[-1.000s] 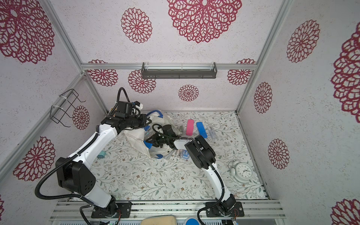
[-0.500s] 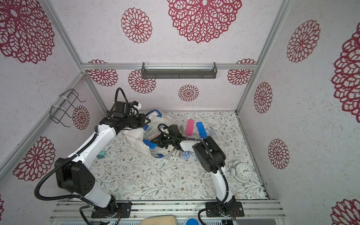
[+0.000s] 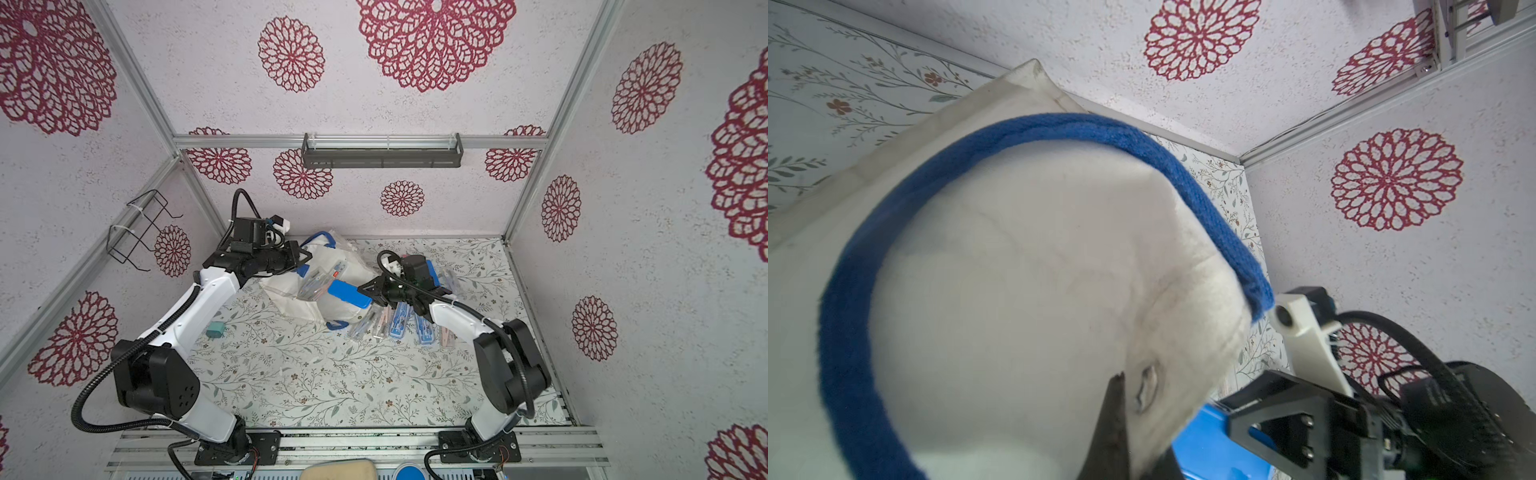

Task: Take out the compass set from the canvas bag
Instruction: Place the compass set at the center of the board.

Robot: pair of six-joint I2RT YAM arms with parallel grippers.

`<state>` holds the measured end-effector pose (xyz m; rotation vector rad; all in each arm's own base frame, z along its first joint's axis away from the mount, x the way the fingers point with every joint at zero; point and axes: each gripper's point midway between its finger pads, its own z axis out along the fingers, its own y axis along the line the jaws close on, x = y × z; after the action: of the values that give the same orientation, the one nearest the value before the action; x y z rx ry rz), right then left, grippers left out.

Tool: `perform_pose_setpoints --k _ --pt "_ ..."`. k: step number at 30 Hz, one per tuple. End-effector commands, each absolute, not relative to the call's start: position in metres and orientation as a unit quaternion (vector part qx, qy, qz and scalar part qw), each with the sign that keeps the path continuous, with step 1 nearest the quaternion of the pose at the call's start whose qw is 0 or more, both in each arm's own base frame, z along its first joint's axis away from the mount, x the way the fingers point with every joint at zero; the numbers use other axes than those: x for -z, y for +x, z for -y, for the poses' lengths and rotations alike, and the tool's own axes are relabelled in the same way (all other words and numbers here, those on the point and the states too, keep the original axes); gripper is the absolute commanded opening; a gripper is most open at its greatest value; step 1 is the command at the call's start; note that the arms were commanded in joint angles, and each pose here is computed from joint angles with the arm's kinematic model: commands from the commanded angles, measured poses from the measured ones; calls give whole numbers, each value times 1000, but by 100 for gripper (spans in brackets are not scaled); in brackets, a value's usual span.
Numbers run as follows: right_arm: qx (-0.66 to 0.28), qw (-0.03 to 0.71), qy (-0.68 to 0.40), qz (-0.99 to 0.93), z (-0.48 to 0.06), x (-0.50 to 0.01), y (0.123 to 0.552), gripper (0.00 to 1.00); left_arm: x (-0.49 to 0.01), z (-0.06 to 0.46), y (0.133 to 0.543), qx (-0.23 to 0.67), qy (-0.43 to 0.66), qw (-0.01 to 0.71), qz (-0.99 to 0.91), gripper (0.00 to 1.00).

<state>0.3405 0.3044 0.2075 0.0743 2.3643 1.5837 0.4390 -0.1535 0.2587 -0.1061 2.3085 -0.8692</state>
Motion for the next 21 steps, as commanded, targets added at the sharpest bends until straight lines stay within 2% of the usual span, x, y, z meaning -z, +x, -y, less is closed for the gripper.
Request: perform_pose_setpoints --k 1,6,13,21 --pt "-542 160 -31 -825 -282 -224 310 13 -277 140 439 336 -47 357 -870 0" --pt "-516 133 -59 -844 -260 -202 270 14 -280 129 444 334 -55 363 -868 0" --pt "-504 49 -79 -858 -253 -145 219 14 -281 135 447 344 -49 351 -870 0" --pt "-459 -13 -87 -884 -251 -76 197 13 -285 145 444 351 -30 345 -870 0"
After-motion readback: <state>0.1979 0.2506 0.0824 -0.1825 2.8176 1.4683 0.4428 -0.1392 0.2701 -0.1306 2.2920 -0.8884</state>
